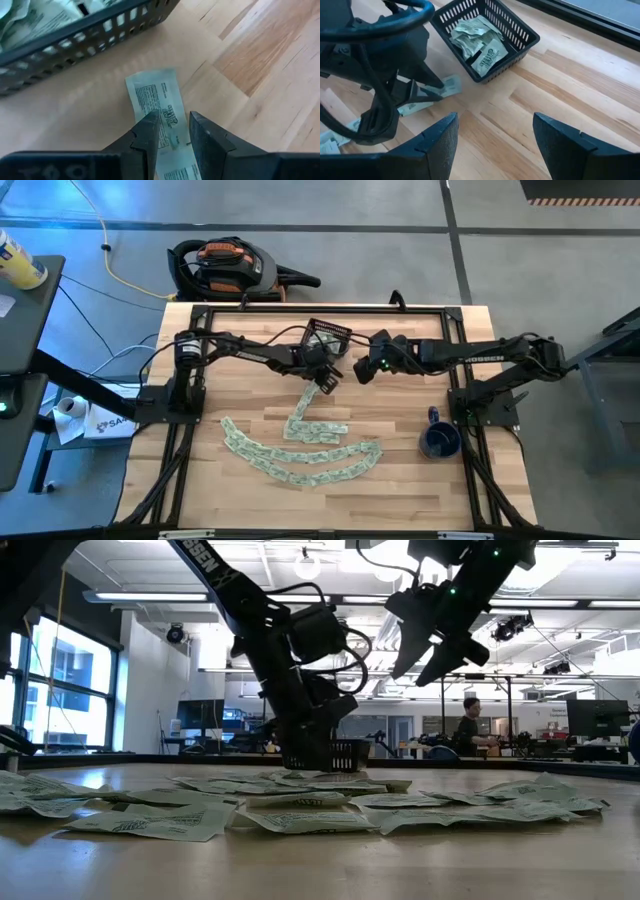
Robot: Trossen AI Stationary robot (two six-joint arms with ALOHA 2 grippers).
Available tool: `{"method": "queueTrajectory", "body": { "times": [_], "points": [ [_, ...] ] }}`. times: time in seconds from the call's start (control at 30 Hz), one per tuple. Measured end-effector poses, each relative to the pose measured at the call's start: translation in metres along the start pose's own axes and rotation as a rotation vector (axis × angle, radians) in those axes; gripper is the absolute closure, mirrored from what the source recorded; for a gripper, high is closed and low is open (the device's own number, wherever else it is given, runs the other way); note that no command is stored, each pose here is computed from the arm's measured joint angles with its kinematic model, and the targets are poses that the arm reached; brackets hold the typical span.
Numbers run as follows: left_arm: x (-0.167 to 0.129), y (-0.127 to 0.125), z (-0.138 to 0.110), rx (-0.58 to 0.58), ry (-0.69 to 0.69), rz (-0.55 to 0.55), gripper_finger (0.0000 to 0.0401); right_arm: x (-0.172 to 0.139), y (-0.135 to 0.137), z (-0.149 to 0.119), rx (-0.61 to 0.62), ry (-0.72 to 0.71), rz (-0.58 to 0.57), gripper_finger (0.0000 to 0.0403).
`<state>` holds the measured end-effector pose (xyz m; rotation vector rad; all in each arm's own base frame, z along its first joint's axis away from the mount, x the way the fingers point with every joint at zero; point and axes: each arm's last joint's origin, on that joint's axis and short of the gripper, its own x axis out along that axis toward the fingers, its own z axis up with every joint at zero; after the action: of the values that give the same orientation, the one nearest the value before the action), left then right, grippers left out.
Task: Pick and place Stevia / Truvia into bins
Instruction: Put the stevia packet into the black bin
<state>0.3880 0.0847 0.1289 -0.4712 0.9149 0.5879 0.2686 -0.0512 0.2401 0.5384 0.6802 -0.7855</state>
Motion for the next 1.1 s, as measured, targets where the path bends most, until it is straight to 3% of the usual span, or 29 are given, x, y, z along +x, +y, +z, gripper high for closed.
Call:
{"method": "queueTrajectory", "body": {
  "times": [0.17,0.37,0.57,0.8,0.93,1.1],
  "points": [
    [0.001,0.0,0.0,0.008,0.0,0.006,0.0285,0.0,-0.001,-0.001,0.003,0.01,-0.01,0.0157],
    [-0.006,0.0,0.001,0.027,0.006,-0.017,0.0379,0.0,-0.002,-0.002,-0.003,0.016,-0.028,0.0157],
    [-0.035,-0.005,0.016,0.022,-0.013,-0.104,0.0365,0.0,-0.003,-0.002,-0.009,-0.003,-0.057,0.0157],
    [-0.095,-0.01,0.056,0.118,-0.213,-0.102,0.0379,0.0,-0.004,-0.001,-0.017,-0.028,-0.085,0.0157],
    [-0.102,0.012,0.079,0.129,-0.254,-0.04,0.0373,0.0,-0.004,-0.001,-0.015,-0.032,-0.085,0.0157],
    [-0.078,0.066,0.097,0.024,-0.188,-0.054,0.0375,0.0,-0.003,0.001,0.033,-0.05,-0.076,0.0157]
  ]
}}
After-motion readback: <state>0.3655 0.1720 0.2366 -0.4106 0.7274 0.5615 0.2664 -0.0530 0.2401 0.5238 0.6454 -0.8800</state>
